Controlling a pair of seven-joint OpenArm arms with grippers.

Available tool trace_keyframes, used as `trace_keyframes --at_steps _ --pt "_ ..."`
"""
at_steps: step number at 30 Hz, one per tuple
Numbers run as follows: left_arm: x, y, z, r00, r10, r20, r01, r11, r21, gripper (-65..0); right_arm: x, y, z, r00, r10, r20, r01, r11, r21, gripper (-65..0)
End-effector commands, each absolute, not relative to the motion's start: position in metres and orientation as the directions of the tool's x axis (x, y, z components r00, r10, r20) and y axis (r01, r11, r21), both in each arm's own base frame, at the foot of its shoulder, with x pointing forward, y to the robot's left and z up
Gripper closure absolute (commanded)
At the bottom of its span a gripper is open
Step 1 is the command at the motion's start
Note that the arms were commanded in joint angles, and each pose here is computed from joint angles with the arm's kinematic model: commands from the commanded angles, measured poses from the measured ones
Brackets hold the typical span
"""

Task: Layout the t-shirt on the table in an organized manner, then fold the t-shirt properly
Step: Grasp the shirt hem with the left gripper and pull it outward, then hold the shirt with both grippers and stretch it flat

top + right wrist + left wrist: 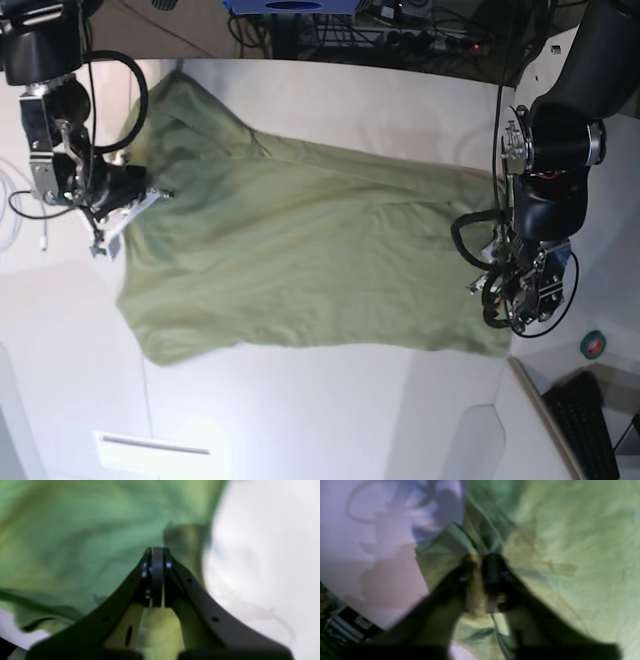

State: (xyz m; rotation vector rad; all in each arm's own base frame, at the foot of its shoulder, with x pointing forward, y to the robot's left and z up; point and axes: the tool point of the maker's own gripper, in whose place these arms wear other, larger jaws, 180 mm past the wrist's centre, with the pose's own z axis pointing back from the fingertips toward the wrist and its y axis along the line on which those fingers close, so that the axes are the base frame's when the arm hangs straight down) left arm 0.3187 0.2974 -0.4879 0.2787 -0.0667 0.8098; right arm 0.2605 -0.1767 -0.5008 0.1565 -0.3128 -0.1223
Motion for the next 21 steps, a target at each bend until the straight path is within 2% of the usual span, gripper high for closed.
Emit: trace_keyframes --at_steps 1,6,10,14,15,19,21 --pt "0.317 0.305 -0.486 0.681 0.712 0.17 -0.73 0.643 0.23 -0.2 0.273 -0.183 -0.493 0.933 -0.149 0.329 0.098 0.981 0.167 0.0" --pt "0.313 0.305 -0.485 0.685 0.702 0.193 -0.728 0.65 0.218 0.0 0.278 -0.184 -0.493 0.921 -0.158 0.356 0.105 0.981 0.166 0.0" --pt "0.327 0.292 -0.466 0.685 0.698 0.211 -0.728 0.671 0.144 0.0 0.28 -0.183 -0.489 0.917 -0.155 0.369 0.098 0.981 0.169 0.0" --pt "0.336 0.282 -0.448 0.686 0.697 0.21 -0.723 0.685 0.088 0.0 0.287 -0.172 -0.47 0.895 -0.133 0.426 0.059 0.981 0.183 0.0" --pt "0.338 0.279 -0.444 0.686 0.697 0.21 -0.722 0.688 0.077 -3.8 0.291 -0.169 -0.463 0.885 -0.126 0.449 0.045 0.981 0.187 0.0" --pt "0.341 0.277 -0.44 0.686 0.695 0.214 -0.72 0.691 0.065 -32.7 0.303 -0.155 -0.444 0.859 -0.109 0.501 0.005 0.979 0.203 0.0" --pt "0.341 0.277 -0.44 0.686 0.695 0.214 -0.72 0.691 0.065 -40.8 0.31 -0.147 -0.439 0.85 -0.116 0.513 0.0 0.976 0.22 0.0"
